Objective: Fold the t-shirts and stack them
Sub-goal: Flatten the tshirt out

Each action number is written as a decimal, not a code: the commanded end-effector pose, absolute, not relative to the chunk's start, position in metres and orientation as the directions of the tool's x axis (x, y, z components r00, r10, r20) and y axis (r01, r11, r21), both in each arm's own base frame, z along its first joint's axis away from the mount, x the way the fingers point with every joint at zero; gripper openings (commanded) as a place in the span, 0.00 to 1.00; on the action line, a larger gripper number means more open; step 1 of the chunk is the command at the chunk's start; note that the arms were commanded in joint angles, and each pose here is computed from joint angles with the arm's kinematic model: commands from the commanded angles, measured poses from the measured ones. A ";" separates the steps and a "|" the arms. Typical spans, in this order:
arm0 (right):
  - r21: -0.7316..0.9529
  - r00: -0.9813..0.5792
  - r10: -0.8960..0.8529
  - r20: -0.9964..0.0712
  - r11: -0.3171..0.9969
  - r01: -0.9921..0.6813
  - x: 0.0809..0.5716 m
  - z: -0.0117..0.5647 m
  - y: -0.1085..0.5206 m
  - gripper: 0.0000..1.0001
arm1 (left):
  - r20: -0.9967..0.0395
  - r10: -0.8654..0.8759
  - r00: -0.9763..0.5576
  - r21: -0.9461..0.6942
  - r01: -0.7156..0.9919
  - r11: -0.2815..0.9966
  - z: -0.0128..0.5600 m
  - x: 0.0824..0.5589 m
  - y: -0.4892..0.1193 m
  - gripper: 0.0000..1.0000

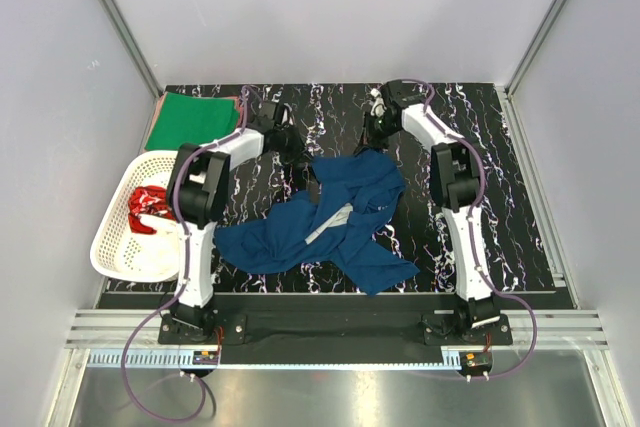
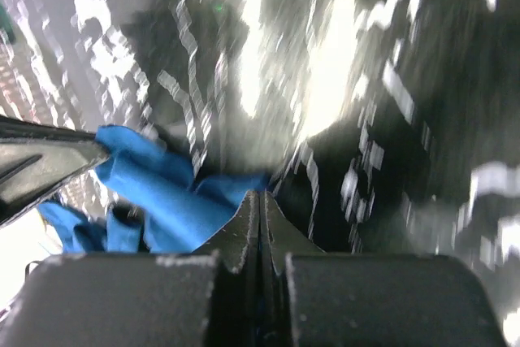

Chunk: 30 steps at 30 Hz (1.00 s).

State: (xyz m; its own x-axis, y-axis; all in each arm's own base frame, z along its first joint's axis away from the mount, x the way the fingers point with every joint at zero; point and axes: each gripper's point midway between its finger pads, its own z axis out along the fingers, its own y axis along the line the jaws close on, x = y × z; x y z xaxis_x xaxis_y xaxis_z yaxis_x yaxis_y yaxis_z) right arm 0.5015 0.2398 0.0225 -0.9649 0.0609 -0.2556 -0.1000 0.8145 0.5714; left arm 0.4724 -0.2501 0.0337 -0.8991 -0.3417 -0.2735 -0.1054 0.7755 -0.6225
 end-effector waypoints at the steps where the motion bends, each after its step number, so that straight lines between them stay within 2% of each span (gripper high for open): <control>1: 0.536 -0.857 0.079 -0.509 0.809 -0.244 0.506 0.148 0.237 0.00 | -0.437 -0.327 -0.838 -0.744 0.133 0.655 0.148 0.468 -0.269 0.00; 2: 0.529 -0.868 0.080 -0.490 0.819 -0.223 0.493 0.136 0.230 0.00 | -0.478 -0.321 -0.818 -0.741 0.180 0.646 0.174 0.457 -0.271 0.00; 3: 0.520 -0.839 0.094 -0.535 0.820 -0.240 0.481 0.166 0.225 0.00 | -0.477 -0.306 -0.824 -0.720 0.166 0.674 0.161 0.444 -0.266 0.00; 4: 0.529 -0.831 0.116 -0.545 0.816 -0.233 0.474 0.170 0.223 0.00 | -0.478 -0.298 -0.826 -0.708 0.162 0.687 0.159 0.435 -0.265 0.00; 5: 0.531 -0.875 0.119 -0.469 0.830 -0.172 0.447 0.137 0.215 0.00 | -0.459 -0.275 -0.845 -0.694 0.148 0.704 0.156 0.418 -0.267 0.00; 7: 0.564 -0.859 0.177 -0.480 0.812 -0.148 0.425 0.146 0.212 0.00 | -0.387 -0.228 -0.894 -0.659 0.095 0.746 0.119 0.385 -0.265 0.00; 8: 0.563 -0.898 0.165 -0.407 0.820 -0.105 0.392 0.110 0.211 0.00 | -0.357 -0.217 -0.909 -0.643 0.071 0.762 0.104 0.373 -0.263 0.00; 10: 0.559 -0.896 0.171 -0.409 0.824 -0.097 0.369 0.102 0.211 0.00 | -0.284 -0.190 -0.940 -0.608 0.023 0.793 0.067 0.341 -0.258 0.00; 11: 0.545 -0.920 0.156 -0.358 0.835 -0.070 0.345 0.079 0.207 0.00 | -0.284 -0.168 -0.944 -0.607 0.041 0.794 0.062 0.330 -0.264 0.00; 14: 0.539 -0.930 0.148 -0.337 0.840 -0.061 0.317 0.066 0.204 0.14 | -0.244 -0.133 -0.961 -0.596 0.040 0.802 0.034 0.299 -0.268 0.00; 15: 0.540 -0.922 0.149 -0.358 0.838 -0.074 0.314 0.073 0.203 0.17 | -0.235 -0.134 -0.963 -0.592 0.033 0.805 0.029 0.294 -0.267 0.00; 16: 0.527 -0.913 0.139 -0.383 0.845 -0.093 0.315 0.075 0.200 0.26 | -0.232 -0.131 -0.964 -0.588 0.031 0.808 0.024 0.291 -0.266 0.00; 17: 0.526 -0.899 0.135 -0.416 0.842 -0.117 0.317 0.086 0.200 0.29 | -0.220 -0.130 -0.967 -0.576 0.021 0.817 0.018 0.287 -0.262 0.00; 21: 0.505 -0.868 0.088 -0.490 0.840 -0.200 0.340 0.111 0.205 0.45 | -0.256 -0.117 -0.960 -0.556 0.048 0.830 0.015 0.283 -0.256 0.00; 22: 0.504 -0.851 0.086 -0.519 0.834 -0.224 0.353 0.127 0.210 0.52 | -0.269 -0.117 -0.956 -0.563 0.058 0.824 0.016 0.284 -0.257 0.00; 23: 0.497 -0.858 0.071 -0.508 0.838 -0.225 0.360 0.122 0.212 0.56 | -0.270 -0.118 -0.956 -0.567 0.059 0.822 0.017 0.283 -0.258 0.00; 25: 0.490 -0.847 0.031 -0.530 0.827 -0.277 0.376 0.135 0.220 0.60 | -0.272 -0.116 -0.955 -0.568 0.062 0.821 0.017 0.282 -0.260 0.00; 30: 0.500 -0.866 -0.108 -0.488 0.779 -0.379 0.394 0.097 0.239 0.61 | -0.257 -0.117 -0.959 -0.576 0.055 0.815 0.013 0.280 -0.263 0.00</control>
